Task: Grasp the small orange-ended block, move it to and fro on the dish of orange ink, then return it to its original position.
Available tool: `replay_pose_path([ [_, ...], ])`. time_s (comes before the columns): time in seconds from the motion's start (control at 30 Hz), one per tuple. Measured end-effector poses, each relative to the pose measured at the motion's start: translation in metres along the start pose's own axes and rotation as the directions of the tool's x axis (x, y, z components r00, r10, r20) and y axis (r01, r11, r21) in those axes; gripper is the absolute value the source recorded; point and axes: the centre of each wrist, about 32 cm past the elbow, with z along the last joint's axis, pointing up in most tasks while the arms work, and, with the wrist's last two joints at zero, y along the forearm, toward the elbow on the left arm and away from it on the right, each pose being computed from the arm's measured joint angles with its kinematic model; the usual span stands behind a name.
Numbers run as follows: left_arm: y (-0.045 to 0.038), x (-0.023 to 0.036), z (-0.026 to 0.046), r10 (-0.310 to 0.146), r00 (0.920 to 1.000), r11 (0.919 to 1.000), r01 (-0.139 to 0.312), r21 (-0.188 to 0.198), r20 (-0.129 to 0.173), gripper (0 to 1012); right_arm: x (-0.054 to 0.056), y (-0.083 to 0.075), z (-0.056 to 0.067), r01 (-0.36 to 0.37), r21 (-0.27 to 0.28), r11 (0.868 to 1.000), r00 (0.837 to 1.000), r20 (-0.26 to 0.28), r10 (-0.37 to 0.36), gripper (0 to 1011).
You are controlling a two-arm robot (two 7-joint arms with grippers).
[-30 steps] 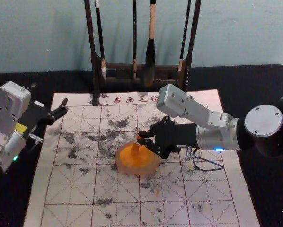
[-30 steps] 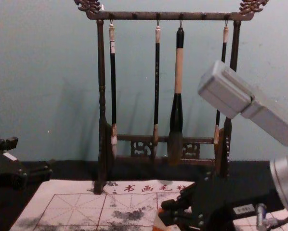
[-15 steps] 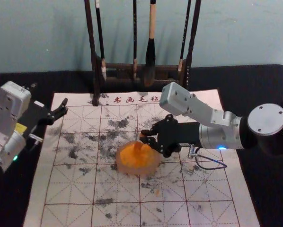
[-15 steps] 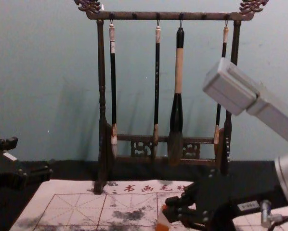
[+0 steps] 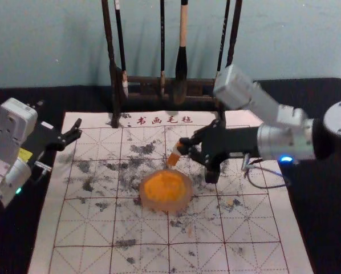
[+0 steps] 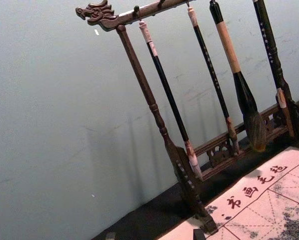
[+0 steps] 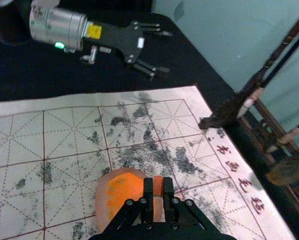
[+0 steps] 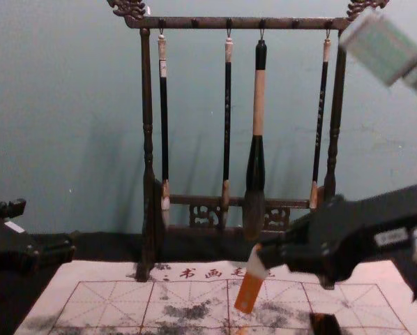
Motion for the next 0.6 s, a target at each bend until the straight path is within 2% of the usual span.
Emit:
replay_pose_path([
  [0.17,0.0,0.0,0.0,0.0,1.0,1.0,0.0,0.0,0.0,1001,0.006,-0.015,0.005,0.02,0.001,1.0,0.998,-0.064,-0.02,109],
  [0.2,0.0,0.0,0.0,0.0,1.0,1.0,0.0,0.0,0.0,1001,0.007,-0.02,0.005,0.033,-0.004,0.999,0.995,-0.093,-0.034,109],
  [0.3,0.0,0.0,0.0,0.0,1.0,1.0,0.0,0.0,0.0,1001,0.008,-0.028,0.005,0.06,-0.013,0.998,0.989,-0.137,-0.061,109],
  [0.43,0.0,0.0,0.0,0.0,1.0,1.0,0.0,0.0,0.0,1001,0.008,-0.042,0.002,0.12,-0.044,0.992,0.971,-0.204,-0.127,109],
  [0.6,0.0,0.0,0.0,0.0,1.0,1.0,0.0,0.0,0.0,1001,0.004,-0.052,-0.007,0.179,-0.099,0.979,0.946,-0.255,-0.199,109],
])
